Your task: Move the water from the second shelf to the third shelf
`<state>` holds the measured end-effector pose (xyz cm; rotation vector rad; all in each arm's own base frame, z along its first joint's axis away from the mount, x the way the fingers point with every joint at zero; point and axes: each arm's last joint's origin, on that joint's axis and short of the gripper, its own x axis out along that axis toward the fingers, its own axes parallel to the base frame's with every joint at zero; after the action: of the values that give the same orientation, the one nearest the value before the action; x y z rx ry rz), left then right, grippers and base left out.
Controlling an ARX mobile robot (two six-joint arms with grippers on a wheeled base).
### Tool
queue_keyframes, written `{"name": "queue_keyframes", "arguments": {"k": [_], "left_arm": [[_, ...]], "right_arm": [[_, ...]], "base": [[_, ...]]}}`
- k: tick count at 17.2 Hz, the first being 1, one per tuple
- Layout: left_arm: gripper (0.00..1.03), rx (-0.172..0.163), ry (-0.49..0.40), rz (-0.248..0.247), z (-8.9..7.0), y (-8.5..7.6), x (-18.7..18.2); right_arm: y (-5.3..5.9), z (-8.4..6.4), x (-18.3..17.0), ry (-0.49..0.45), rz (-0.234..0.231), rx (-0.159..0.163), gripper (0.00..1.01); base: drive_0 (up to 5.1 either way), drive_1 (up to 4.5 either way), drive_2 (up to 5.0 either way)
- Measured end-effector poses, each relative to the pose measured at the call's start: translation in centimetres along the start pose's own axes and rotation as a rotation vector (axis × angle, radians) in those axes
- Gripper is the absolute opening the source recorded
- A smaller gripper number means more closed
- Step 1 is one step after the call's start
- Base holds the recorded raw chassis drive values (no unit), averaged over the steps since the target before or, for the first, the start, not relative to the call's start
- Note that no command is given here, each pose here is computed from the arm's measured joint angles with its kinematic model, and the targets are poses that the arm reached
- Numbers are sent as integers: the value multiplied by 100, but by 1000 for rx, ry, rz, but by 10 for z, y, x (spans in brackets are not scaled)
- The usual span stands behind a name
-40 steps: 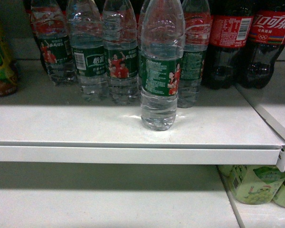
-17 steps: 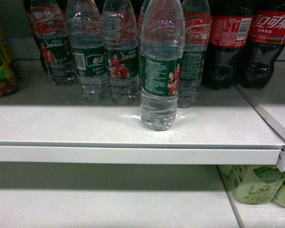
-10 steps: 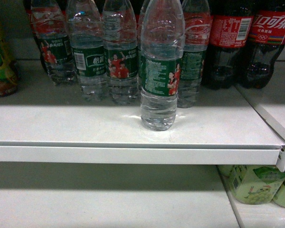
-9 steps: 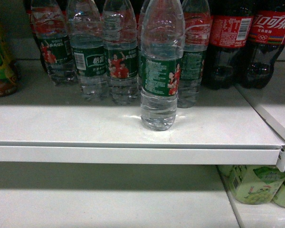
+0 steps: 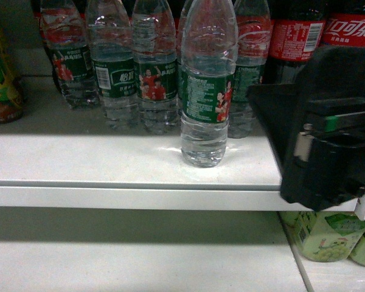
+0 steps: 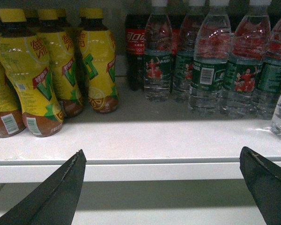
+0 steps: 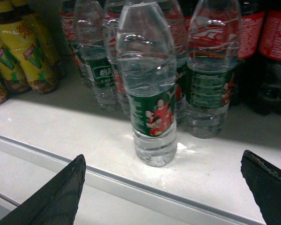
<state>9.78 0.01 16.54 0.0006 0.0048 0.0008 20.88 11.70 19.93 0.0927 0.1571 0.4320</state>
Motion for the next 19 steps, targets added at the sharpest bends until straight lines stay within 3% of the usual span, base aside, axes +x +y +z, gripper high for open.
{"name": "queue_keyframes", "arguments": {"k": [3,7,14,19], "left_arm": [[98,0,0,0,0,0,0],[98,0,0,0,0,0,0],[98,0,0,0,0,0,0],[98,0,0,0,0,0,0]], "right_arm": [[19,2,16,4,61,12,98],[34,1,38,37,88,12,98],[40,-2,76,105,-6,31,98],[32,-4,101,119,-102,63,98]], "base": [[0,0,0],[0,0,0],[0,0,0],[0,0,0]]}}
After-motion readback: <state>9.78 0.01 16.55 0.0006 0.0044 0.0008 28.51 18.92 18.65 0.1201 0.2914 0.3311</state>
